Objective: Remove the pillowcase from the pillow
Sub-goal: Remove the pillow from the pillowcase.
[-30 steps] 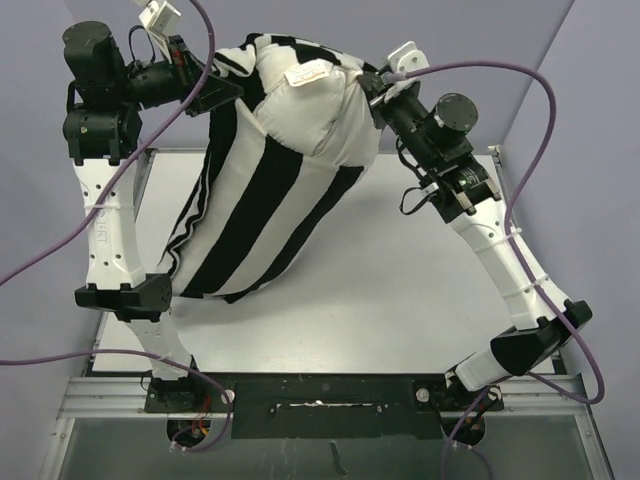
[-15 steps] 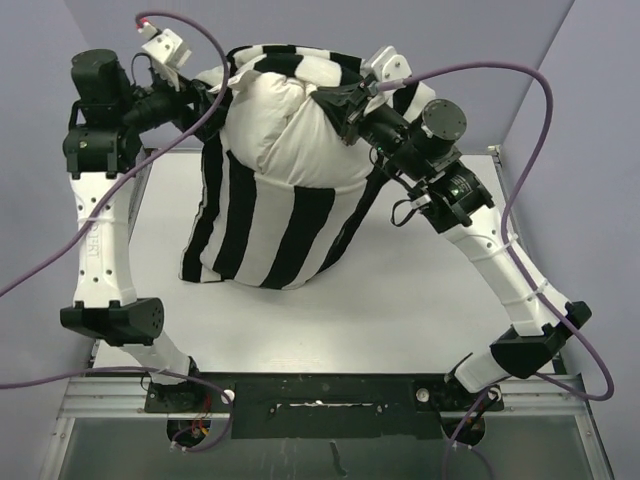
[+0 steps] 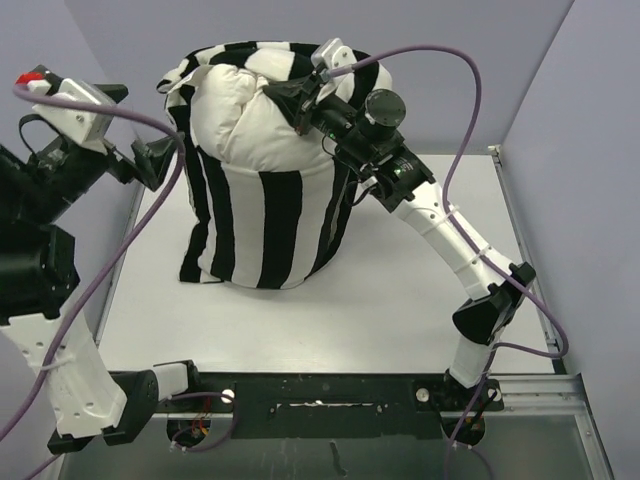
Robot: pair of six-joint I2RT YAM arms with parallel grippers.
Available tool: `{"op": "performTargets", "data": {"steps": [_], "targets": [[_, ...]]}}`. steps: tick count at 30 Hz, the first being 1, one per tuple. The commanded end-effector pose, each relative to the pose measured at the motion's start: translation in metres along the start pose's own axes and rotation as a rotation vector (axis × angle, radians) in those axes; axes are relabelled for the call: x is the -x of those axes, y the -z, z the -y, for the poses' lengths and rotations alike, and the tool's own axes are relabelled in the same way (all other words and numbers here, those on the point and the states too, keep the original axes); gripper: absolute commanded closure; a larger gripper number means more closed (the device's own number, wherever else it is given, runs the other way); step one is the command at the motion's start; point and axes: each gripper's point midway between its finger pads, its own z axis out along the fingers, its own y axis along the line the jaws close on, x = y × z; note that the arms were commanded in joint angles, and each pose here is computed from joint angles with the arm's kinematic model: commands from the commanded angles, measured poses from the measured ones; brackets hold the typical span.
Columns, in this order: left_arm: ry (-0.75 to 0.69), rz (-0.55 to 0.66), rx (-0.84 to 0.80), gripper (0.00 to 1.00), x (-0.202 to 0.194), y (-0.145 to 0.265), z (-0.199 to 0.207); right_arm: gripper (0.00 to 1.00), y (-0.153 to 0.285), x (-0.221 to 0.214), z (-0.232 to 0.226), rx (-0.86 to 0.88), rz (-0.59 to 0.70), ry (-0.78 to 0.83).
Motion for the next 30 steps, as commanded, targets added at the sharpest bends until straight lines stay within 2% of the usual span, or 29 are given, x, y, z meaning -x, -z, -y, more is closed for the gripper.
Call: {"op": "performTargets", "data": {"steps": [1,4,9,17,24,30], "targets": [[0.027,0.122,-0.188,0.06,0.039,0.004,0.033,1.0,-0.007,-0.016,-0.039,0.133,-0.04,-0.089],[0.064,0.121,-0.191,0.07,0.031,-0.014,0.022,1.0,-0.004,-0.017,-0.056,0.211,-0.042,-0.114],[0.067,0.035,-0.276,0.09,-0.009,-0.048,0.015,1.0,0.002,-0.021,-0.079,0.296,-0.08,-0.123],[-0.184,-0.005,-0.323,0.09,-0.02,-0.066,0.05,1.0,0.006,-0.042,-0.12,0.413,-0.143,-0.151],[-0.315,-0.037,-0.239,0.1,-0.034,-0.075,0.036,1.0,0.012,-0.052,-0.135,0.45,-0.177,-0.159],[-0.404,-0.055,-0.294,0.14,-0.036,-0.062,0.043,1.0,0.025,-0.055,-0.135,0.457,-0.205,-0.143]]}}
